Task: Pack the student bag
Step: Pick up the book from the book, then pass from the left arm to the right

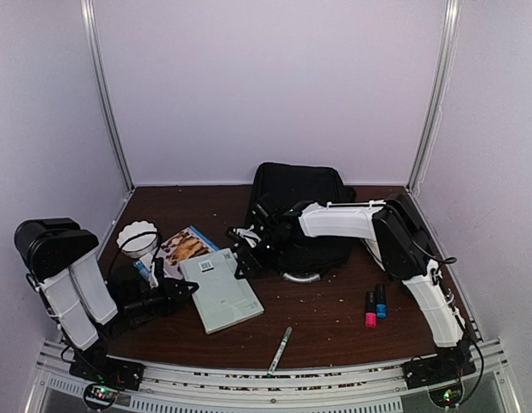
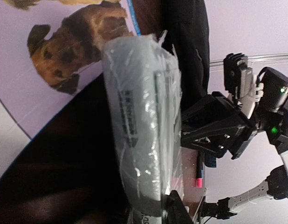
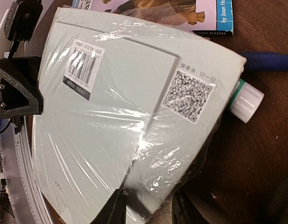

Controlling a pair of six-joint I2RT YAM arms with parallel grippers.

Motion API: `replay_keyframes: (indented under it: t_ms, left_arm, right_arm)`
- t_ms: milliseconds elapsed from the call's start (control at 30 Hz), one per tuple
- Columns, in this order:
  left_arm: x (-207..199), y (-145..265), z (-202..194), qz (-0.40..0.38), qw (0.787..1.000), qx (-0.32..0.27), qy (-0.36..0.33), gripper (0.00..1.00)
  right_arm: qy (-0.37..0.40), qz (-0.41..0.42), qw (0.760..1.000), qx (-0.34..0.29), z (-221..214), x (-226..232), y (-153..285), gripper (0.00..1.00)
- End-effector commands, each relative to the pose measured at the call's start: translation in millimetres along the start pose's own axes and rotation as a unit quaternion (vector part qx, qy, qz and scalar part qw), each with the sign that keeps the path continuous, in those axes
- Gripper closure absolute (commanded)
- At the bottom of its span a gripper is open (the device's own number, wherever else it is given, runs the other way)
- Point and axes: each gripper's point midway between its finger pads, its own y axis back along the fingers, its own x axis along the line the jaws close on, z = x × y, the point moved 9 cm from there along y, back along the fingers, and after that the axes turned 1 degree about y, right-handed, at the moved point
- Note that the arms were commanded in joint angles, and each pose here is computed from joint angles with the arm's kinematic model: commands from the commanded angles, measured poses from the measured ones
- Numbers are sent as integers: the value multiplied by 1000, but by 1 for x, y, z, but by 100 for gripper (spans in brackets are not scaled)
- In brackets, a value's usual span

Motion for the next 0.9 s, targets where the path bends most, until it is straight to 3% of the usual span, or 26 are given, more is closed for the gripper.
replay_keyframes:
  t_ms: [0, 167, 400, 667, 867]
  left_arm:
    - [-35, 4, 6, -104, 993, -6, -54, 87]
    - [-62, 8, 10, -156, 984, 5, -80, 100]
    - [-97, 6, 23, -149, 978, 22, -147, 100]
    - [-157, 10, 54, -62, 971, 10, -232, 100]
    - [-197, -3, 74, -108, 965, 5, -240, 100]
  right_arm:
    - [0, -13, 1000, 13, -5, 5, 2, 66]
    - [35, -28, 999, -22, 15, 32, 49, 60]
    - [57, -38, 995, -73, 23, 41, 117, 55]
    - [55, -56, 985, -154, 18, 34, 208, 49]
    - [67, -34, 983, -168, -2, 43, 239, 46]
